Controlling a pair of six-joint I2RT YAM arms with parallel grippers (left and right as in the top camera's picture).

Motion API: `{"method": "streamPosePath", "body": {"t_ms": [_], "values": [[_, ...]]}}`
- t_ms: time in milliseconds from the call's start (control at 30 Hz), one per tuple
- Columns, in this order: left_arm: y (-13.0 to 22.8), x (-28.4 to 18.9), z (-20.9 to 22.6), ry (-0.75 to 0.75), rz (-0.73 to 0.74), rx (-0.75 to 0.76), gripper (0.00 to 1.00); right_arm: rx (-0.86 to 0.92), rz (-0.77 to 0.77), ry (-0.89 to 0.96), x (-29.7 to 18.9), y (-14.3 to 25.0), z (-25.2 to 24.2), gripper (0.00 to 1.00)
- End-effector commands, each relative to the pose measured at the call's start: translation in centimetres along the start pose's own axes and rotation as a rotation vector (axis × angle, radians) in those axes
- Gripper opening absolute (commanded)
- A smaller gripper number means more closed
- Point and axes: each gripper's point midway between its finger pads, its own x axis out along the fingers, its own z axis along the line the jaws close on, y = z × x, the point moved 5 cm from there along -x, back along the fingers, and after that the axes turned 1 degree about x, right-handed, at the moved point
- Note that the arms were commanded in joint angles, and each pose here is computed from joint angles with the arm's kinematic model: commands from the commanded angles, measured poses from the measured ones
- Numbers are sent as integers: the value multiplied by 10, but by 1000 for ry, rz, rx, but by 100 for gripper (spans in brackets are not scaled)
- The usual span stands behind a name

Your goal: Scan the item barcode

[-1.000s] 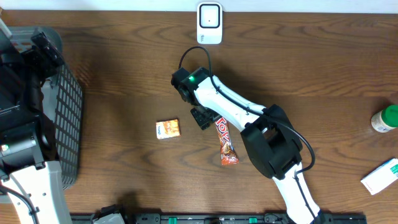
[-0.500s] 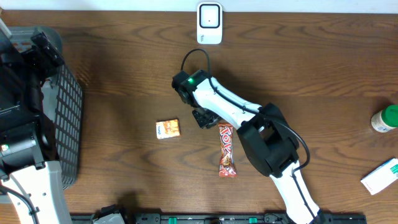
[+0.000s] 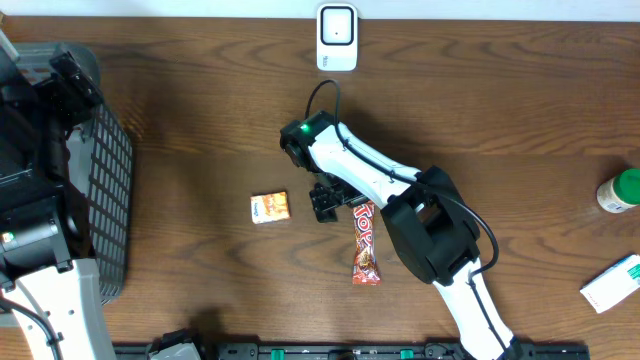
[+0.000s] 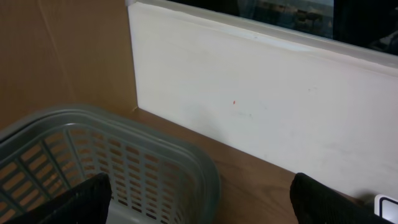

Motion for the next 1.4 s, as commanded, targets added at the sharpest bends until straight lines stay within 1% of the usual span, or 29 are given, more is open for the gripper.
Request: {"method": "streamPosePath", "body": {"t_ms": [0, 67, 167, 267, 433, 600, 667, 700, 733, 867, 967, 1067, 1167, 1200, 1233, 1300, 1367], "values": [[-2, -1, -2, 13, -4, -8, 91, 125, 46, -79, 3, 3, 17, 91], [-2, -1, -2, 13, -4, -8, 91, 131, 33, -113, 3, 0, 23, 91], [-2, -1, -2, 13, -4, -8, 91, 161, 11, -133, 9, -6, 27, 94], [-1, -1, -2, 13, -4, -8, 91, 210, 30, -120, 21, -2, 25, 91], [-2, -1, -2, 13, -4, -8, 91, 219, 60, -89, 23, 4, 21, 84], [-2, -1, -2, 13, -4, -8, 91, 230, 80, -66, 22, 9, 17, 87], [-2, -1, -2, 13, -4, -8, 91, 244, 81, -48, 18, 11, 13, 93], [-2, -1, -2, 13, -4, -8, 91, 254, 76, -37, 16, 12, 11, 97], [-2, -1, -2, 13, -4, -8, 91, 268, 65, -22, 12, 12, 7, 99], [-2, -1, -2, 13, -4, -8, 91, 321, 39, 34, -1, 18, -7, 99], [-2, -1, -2, 13, -4, -8, 91, 350, 49, 45, -1, 21, -9, 99], [-2, -1, -2, 13, -4, -8, 91, 396, 54, 47, 13, 22, -7, 99], [-2, -1, -2, 13, -4, -8, 91, 414, 88, -17, 40, 25, 5, 99], [-2, -1, -2, 13, -4, -8, 91, 407, 94, -43, 44, 25, 9, 95], [-2, -1, -2, 13, -4, -8, 91, 387, 96, -80, 48, 23, 14, 89], [-2, -1, -2, 13, -4, -8, 91, 350, 78, -132, 56, 19, 22, 70], [-2, -1, -2, 13, -4, -8, 91, 344, 61, -146, 61, 16, 25, 55]]}}
